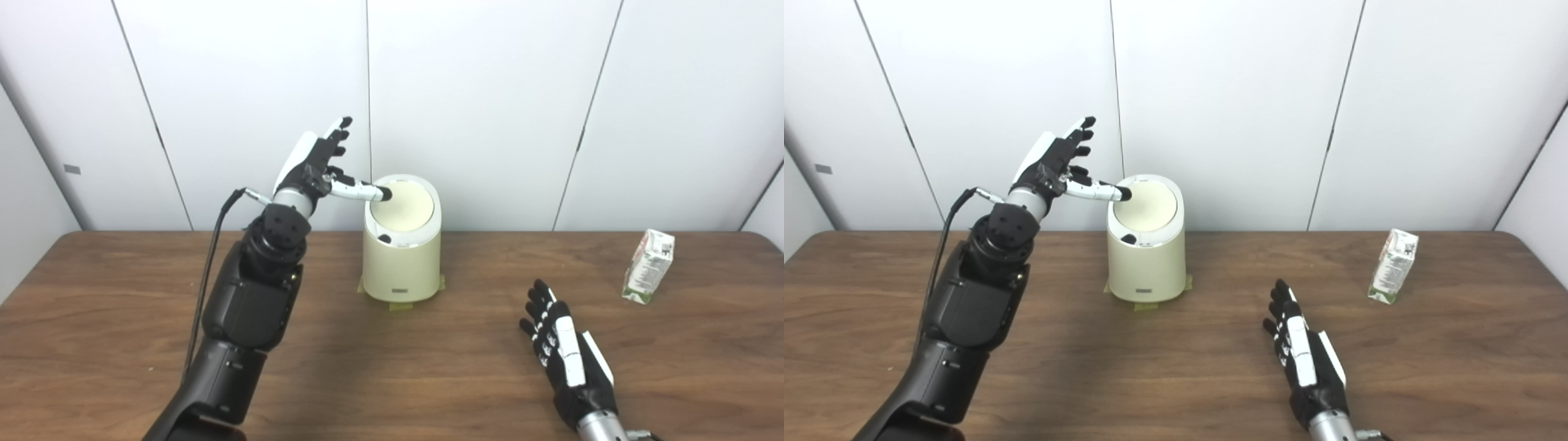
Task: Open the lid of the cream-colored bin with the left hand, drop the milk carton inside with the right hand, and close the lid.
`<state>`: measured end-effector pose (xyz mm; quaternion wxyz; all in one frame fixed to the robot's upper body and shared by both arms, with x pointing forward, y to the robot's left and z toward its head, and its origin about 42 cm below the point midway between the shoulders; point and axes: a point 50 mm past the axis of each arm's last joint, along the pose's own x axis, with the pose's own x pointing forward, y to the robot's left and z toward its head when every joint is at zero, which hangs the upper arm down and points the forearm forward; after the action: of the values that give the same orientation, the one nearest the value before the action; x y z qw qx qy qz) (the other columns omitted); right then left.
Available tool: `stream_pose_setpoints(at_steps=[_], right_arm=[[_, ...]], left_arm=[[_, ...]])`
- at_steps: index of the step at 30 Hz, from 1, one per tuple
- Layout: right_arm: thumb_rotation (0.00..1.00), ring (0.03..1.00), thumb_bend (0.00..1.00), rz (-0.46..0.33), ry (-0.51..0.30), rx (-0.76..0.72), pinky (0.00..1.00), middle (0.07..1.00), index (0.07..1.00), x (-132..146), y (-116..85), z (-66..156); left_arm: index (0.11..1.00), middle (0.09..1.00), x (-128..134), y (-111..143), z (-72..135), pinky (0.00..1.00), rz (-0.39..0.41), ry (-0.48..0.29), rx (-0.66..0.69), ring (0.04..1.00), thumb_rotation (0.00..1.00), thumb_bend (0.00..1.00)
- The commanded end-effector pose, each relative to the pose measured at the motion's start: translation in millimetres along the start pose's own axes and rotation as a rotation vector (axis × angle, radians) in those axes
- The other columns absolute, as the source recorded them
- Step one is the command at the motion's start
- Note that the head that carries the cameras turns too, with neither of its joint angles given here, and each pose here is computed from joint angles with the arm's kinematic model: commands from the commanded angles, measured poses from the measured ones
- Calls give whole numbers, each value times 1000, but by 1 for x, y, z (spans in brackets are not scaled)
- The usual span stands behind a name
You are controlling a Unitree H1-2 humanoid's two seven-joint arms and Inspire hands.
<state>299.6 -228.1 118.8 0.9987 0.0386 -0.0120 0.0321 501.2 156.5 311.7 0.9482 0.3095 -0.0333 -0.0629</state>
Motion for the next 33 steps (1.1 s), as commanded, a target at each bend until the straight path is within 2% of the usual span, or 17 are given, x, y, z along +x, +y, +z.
stream_pose_setpoints(at_steps=[1,2,4,8,20,24,33], right_arm=[[1000,1000,650,8,-81,1,1000,1000,1000,10,4,15],[1000,1000,653,8,-81,2,1000,1000,1000,10,4,15],[1000,1000,653,8,-83,1,1000,1000,1000,11,5,15],[1000,1000,653,9,-87,0,1000,1000,1000,11,8,17],[1000,1000,649,7,-104,-6,1000,1000,1000,11,16,23],[1000,1000,642,6,-111,-8,1000,1000,1000,11,16,24],[1000,1000,640,1,-109,13,1000,1000,1000,10,17,28]], left_arm=[[1000,969,10,17,35,785,54,-98,19,888,0,854],[995,959,12,16,36,772,52,-99,20,854,0,856],[989,950,16,14,36,768,46,-101,33,845,0,858],[983,951,22,8,35,892,43,-102,122,921,0,867],[984,938,27,-3,31,698,17,-118,173,831,0,878],[981,918,27,-7,30,681,13,-115,201,810,0,892],[992,925,23,-13,29,737,-9,-124,382,876,0,910]])
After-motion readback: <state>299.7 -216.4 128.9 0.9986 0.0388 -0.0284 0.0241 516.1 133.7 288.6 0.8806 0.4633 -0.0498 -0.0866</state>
